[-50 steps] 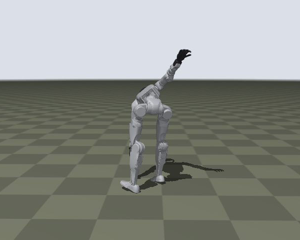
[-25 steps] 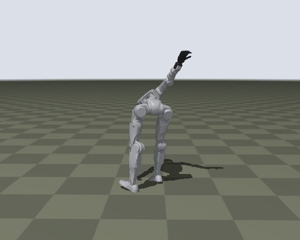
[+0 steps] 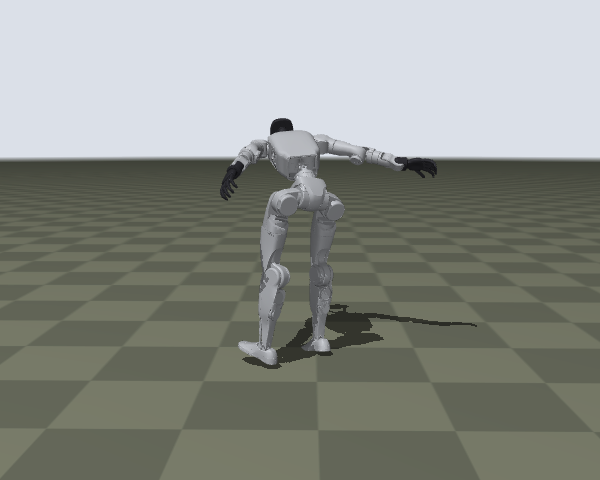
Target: In place motions
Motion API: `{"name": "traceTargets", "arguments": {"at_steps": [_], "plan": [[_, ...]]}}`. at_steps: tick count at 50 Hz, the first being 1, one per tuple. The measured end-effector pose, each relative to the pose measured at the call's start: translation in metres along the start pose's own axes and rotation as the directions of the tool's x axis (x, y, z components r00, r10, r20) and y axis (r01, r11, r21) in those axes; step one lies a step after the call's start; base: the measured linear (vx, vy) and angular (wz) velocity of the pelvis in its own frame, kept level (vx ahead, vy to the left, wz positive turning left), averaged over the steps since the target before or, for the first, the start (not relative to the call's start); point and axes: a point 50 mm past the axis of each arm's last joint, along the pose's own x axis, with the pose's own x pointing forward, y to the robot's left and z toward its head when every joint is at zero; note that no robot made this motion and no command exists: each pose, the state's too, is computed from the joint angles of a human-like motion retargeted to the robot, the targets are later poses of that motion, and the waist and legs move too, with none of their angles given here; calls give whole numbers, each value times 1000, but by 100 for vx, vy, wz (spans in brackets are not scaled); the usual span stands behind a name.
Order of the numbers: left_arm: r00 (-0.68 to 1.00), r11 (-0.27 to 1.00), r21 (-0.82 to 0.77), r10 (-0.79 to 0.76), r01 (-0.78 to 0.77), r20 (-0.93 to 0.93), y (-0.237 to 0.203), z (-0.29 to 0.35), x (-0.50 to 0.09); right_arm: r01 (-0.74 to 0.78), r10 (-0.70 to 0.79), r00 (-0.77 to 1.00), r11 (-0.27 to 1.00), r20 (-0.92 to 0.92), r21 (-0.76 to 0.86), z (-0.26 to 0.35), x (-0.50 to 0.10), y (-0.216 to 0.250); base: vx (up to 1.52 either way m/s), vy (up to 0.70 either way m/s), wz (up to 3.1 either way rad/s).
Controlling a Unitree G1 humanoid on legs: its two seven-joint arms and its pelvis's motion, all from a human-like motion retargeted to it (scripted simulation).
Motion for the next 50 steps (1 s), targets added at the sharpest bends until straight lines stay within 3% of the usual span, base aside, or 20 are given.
{"name": "traceTargets", "arguments": {"at_steps": [4, 10, 21, 29, 38, 43, 50], "plan": [[975, 984, 9, 176, -176, -133, 53, -37, -16, -15, 17, 999, 996, 27, -87, 4, 1, 1, 42, -31, 107], [943, 936, 139, 331, -324, -35, 105, 1, -23, -96, 97, 995, 993, 7, -71, -1, -3, 13, 56, -29, 146], [871, 865, -115, 490, -489, -23, 150, 16, -40, -220, 207, 957, 975, 205, 38, 81, -7, 31, 31, -35, 109], [865, 815, -316, 499, -486, -45, 115, 10, -26, -247, 170, 938, 940, 303, 236, 134, -6, 11, 11, -46, 81], [896, 754, -545, 443, -367, 10, 84, 54, -9, -212, 40, 943, 838, 332, 503, 165, -1, -30, 15, -54, 88], [862, 679, -631, 505, -377, 28, 78, 78, -8, -200, -6, 939, 803, 343, 562, 169, 4, -58, 20, -36, 86], [910, 651, -707, 414, -278, 24, 46, 82, 1, -207, -31, 934, 763, 355, 612, 164, 10, -89, 15, -26, 59]]}}
